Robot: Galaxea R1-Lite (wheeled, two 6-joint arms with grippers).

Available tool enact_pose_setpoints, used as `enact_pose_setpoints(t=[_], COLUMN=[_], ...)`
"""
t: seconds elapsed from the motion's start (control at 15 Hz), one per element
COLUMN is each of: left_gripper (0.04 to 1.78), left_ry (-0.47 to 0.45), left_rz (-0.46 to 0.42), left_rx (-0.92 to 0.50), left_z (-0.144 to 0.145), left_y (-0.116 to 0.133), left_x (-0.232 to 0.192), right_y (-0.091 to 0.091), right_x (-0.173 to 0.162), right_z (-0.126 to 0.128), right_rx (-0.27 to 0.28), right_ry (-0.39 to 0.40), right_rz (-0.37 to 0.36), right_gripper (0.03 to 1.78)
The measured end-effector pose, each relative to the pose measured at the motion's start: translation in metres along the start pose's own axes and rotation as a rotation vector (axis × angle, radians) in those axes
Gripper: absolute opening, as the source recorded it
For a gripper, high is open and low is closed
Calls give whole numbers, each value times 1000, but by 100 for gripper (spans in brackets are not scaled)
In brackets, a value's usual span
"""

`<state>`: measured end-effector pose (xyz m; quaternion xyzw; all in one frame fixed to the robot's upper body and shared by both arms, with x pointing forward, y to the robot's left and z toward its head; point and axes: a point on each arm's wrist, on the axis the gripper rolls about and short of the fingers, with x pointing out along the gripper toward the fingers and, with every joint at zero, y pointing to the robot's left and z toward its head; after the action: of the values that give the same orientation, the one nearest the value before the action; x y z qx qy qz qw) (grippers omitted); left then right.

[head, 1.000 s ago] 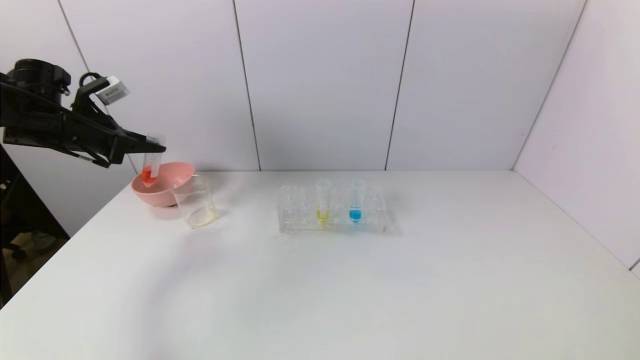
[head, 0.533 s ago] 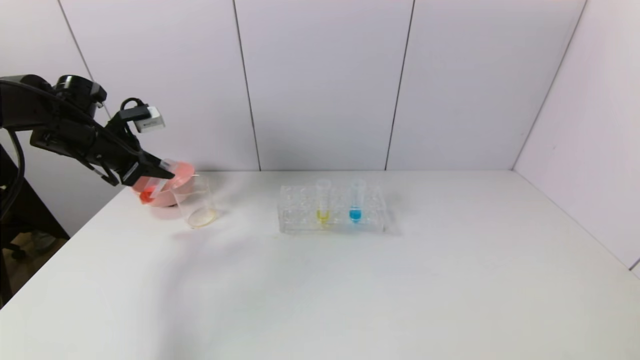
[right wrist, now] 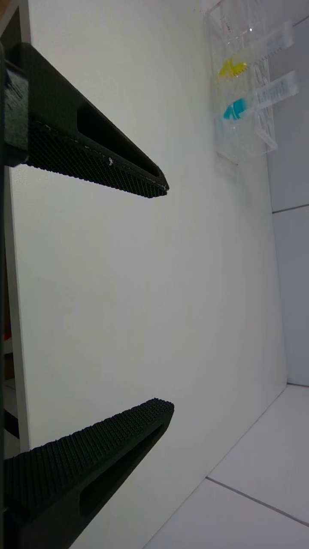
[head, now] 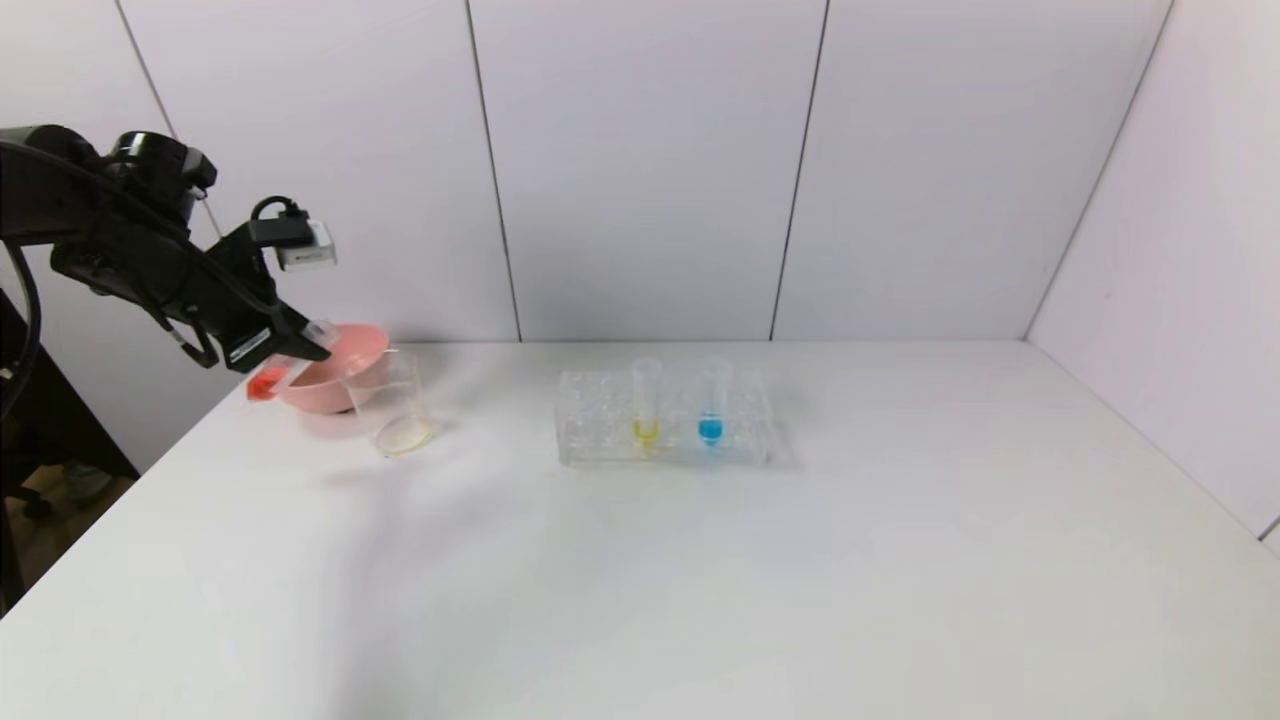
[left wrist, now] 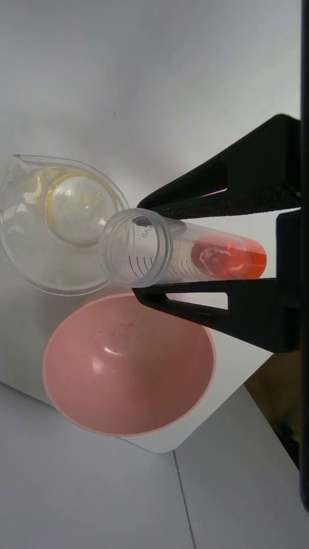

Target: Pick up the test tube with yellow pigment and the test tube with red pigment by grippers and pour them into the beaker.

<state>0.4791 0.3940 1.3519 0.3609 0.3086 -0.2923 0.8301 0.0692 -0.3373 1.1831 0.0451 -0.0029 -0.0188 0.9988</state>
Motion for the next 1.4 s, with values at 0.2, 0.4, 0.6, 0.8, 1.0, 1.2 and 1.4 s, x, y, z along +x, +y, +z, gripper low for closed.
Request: enact_pose_setpoints(t=[0.2, 0.4, 0.6, 0.8, 1.0, 1.2, 1.4], left_gripper=[43, 43, 43, 43, 43, 43, 43], left_ry=[51, 99, 136, 186, 230, 258, 315], left_rz=[26, 53, 79, 109, 131, 150, 175], left_rx=[40, 65, 90, 115, 141, 167, 184], left_z=[9, 16, 23, 32, 41, 49, 54], left_y=[-4, -7, -11, -15, -21, -26, -30], left_x=[1, 2, 5, 8, 11, 15, 19], right_y=[0, 0, 0, 0, 0, 0, 0], right_x=[0, 0, 0, 0, 0, 0, 0], right_z=[0, 0, 0, 0, 0, 0, 0], right_rx=[0, 0, 0, 0, 0, 0, 0], right_ry=[0, 0, 0, 0, 0, 0, 0], right_rz=[0, 0, 0, 0, 0, 0, 0], right_gripper=[171, 171, 171, 171, 171, 171, 171])
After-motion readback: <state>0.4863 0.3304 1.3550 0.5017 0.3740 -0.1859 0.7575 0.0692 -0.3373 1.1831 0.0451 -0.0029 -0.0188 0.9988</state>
